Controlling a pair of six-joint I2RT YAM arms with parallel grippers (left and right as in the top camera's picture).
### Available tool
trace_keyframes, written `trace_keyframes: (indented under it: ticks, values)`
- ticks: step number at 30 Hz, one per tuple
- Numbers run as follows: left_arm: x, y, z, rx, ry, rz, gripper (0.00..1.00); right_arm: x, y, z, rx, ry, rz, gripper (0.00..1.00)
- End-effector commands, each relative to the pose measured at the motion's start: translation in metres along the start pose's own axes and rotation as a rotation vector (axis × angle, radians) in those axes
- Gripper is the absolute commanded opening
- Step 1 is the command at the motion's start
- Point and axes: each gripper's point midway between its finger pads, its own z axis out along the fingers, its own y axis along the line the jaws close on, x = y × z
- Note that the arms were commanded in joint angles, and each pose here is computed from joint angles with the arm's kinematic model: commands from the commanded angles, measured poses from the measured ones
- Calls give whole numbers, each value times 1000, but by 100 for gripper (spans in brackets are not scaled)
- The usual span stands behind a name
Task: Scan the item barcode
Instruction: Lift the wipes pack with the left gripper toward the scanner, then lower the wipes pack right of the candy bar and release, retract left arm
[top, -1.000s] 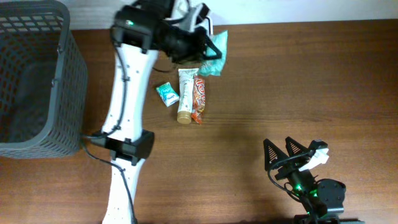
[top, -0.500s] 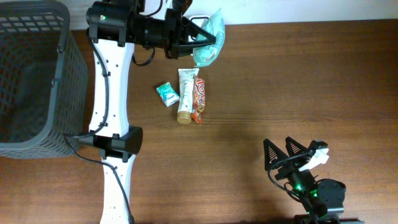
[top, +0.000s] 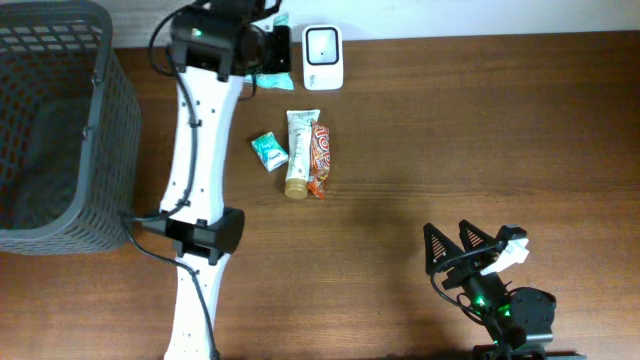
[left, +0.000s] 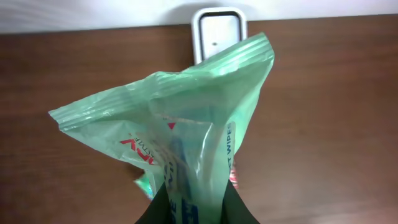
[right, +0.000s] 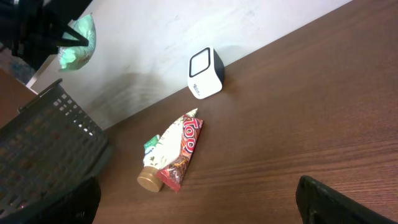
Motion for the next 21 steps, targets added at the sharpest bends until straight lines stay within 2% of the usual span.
trace_keyframes:
  ticks: [1, 4, 5, 12, 16, 18, 20, 21]
  values:
    - [-11, 20, -13, -137, -61, 39, 0, 1, -4, 0, 21, 2, -4, 99]
    - [-6, 19, -12, -130, -40, 40, 0, 1, -4, 0, 21, 2, -4, 99]
    - [2, 11, -9, -81, -3, 43, 0, 1, -4, 0, 21, 2, -4, 99]
    - [98, -65, 67, 216, 412, 60, 0, 1, -4, 0, 21, 2, -4, 98]
    - [157, -100, 116, 197, 590, 67, 0, 1, -4, 0, 21, 2, -4, 98]
    - [171, -113, 125, 200, 617, 94, 1, 1, -4, 0, 21, 2, -4, 99]
    - [181, -126, 133, 208, 625, 120, 7, 1, -4, 0, 21, 2, -4, 99]
    - [184, -134, 135, 215, 620, 136, 6, 1, -4, 0, 21, 2, -4, 99]
